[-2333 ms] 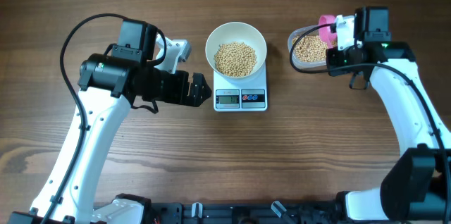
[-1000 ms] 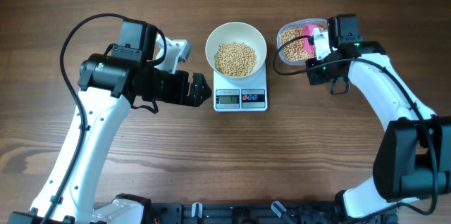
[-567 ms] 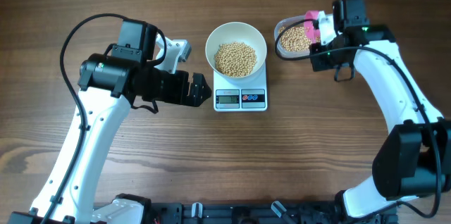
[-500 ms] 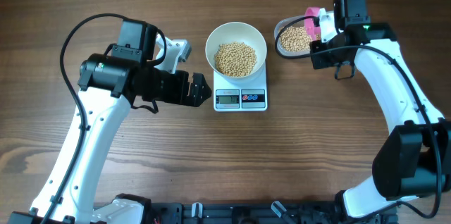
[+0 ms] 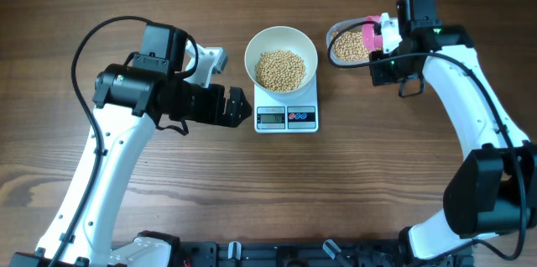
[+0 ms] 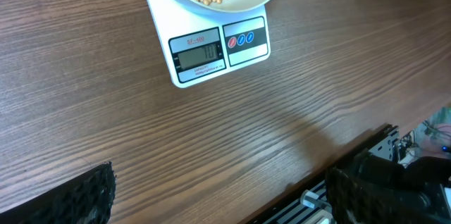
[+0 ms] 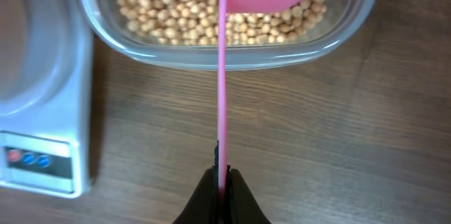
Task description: Scoop item into bowl and weigh 150g on scale
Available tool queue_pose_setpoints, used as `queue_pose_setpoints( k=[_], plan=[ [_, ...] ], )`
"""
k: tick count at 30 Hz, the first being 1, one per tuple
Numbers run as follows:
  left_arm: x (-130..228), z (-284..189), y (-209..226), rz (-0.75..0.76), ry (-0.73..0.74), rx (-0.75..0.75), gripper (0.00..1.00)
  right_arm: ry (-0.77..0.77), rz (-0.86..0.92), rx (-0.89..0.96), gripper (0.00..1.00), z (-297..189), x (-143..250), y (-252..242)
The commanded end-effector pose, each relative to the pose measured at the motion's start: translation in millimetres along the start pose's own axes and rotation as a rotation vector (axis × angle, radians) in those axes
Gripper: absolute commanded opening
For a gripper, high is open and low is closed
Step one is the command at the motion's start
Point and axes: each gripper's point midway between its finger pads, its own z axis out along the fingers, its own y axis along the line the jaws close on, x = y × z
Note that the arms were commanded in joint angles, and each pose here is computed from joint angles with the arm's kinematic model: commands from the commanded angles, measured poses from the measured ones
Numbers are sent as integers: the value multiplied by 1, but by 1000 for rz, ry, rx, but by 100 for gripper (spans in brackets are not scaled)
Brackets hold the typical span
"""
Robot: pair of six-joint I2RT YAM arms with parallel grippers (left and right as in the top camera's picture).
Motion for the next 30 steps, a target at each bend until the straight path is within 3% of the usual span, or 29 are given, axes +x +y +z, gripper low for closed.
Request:
queue_pose_setpoints(
  k=[1,11,16,25,30],
  plan=[
    [0,3,-3,17,8,17,100,-54,40,-65,4,-20,-23,11],
    [0,3,-3,17,8,17,100,-68,58,-115,4,-66,-28,14],
    [0,3,-3,17,8,17,100,-87,-14,-306,4,-97,-16,39],
    [0,3,-3,17,8,17,100,-212,119,-689,4,-143,-26,45],
    [0,3,-3,17,8,17,100,-198,124,-853,4,-160,-22,69]
  ],
)
